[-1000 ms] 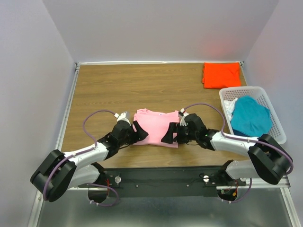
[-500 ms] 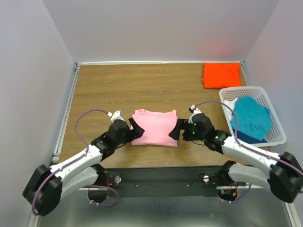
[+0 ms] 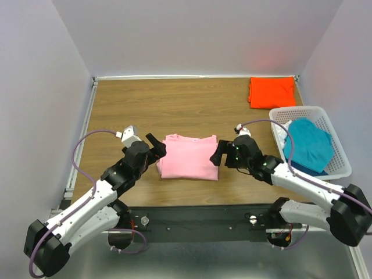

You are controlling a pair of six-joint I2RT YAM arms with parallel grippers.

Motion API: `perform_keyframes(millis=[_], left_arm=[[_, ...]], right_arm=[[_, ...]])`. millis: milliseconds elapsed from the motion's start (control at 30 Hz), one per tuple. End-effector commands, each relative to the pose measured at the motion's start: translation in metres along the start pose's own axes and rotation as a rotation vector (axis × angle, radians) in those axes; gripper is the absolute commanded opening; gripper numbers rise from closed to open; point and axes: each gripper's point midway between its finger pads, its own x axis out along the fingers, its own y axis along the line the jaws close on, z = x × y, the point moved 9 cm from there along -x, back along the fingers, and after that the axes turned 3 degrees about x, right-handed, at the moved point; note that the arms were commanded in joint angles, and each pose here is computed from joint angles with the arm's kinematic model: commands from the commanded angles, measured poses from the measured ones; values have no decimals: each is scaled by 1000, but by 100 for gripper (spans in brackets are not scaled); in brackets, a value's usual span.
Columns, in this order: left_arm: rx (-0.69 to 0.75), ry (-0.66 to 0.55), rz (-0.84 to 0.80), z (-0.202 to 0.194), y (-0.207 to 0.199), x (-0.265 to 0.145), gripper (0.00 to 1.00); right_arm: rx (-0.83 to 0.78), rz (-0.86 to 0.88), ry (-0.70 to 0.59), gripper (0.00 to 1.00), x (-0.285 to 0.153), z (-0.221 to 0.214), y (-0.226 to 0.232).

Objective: Fold and stack the t-shirts
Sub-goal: Fold the tshirt, then neatly place the folded tshirt to the corner

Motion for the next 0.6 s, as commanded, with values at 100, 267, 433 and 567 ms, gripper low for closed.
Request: perform_keyframes(millis=[100,267,433,567], left_arm=[[35,-45,121,3,20,11,98],[51,-32,114,4,27,17,98],[50,-30,115,8,34,22,98],[51,-22,118,7,39,23,98]], right_arm=[[-43,-89,114,99,30,-3,1],[-49,-144,175,93,54,-8,1],[-48,-179,206,80,66,-12,-2],[-55,-199,225,70,71,-16,-5]])
